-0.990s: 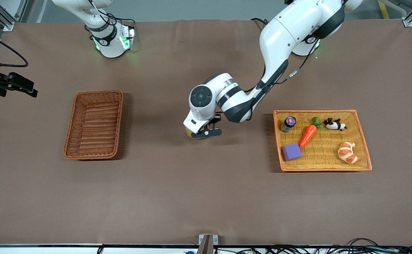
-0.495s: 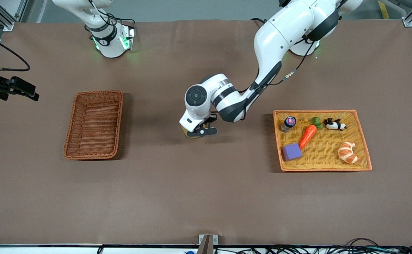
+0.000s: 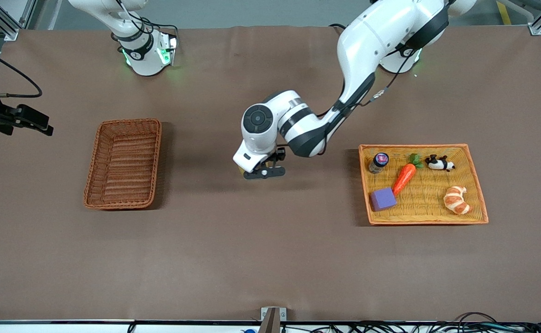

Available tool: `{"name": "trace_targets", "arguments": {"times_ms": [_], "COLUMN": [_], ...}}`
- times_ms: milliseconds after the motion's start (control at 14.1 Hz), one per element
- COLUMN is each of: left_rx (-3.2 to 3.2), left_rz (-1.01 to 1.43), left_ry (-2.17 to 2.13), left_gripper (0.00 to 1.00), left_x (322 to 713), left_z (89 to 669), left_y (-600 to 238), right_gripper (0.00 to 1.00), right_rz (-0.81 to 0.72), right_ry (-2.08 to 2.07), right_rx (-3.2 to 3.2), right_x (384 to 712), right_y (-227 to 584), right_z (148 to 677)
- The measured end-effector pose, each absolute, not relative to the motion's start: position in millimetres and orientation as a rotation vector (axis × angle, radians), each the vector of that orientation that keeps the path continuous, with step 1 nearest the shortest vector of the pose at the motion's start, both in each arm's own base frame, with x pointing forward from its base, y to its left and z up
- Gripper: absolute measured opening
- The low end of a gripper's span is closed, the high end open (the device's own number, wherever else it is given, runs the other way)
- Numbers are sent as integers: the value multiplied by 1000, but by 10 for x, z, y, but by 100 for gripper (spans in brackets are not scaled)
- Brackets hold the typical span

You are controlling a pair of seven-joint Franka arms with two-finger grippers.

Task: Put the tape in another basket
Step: 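Set the tape roll on the table and open the left gripper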

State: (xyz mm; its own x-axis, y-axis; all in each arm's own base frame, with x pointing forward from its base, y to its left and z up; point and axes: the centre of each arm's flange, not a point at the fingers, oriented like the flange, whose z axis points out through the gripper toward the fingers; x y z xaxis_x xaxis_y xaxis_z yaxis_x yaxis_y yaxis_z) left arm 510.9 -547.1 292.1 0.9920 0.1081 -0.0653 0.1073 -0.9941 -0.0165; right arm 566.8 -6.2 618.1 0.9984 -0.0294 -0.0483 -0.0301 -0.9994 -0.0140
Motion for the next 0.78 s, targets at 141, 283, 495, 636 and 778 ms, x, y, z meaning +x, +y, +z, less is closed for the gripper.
{"name": "trace_targets", "arguments": {"times_ms": [141,283,495,636,778], "left_rx": [-3075,-3068,-3107,-3120,-3129], "left_rz": [46,7,-3,-17,-39], "left_ry": [-163,-140,-116,-111,-115], "left_gripper": [80,93,100,100,100], "left_x": [5340,5632,6037,6180,6210], "left_z": [3454,3968,4586,4924,5252], "left_y": [-5113,-4636,-3718,-3088,-2585], "right_gripper": [100,100,100,100,100], "right_rz": [71,46,-2,-42,-68], "right_ry": [5,-27,107,216,266], "right_rx": [-3126,-3124,-3103,-3071,-3091], "right_x": [5719,5836,5986,5924,5722], "right_y": [91,380,1163,1818,2433], "right_z": [6118,5963,5489,5029,4433]}}
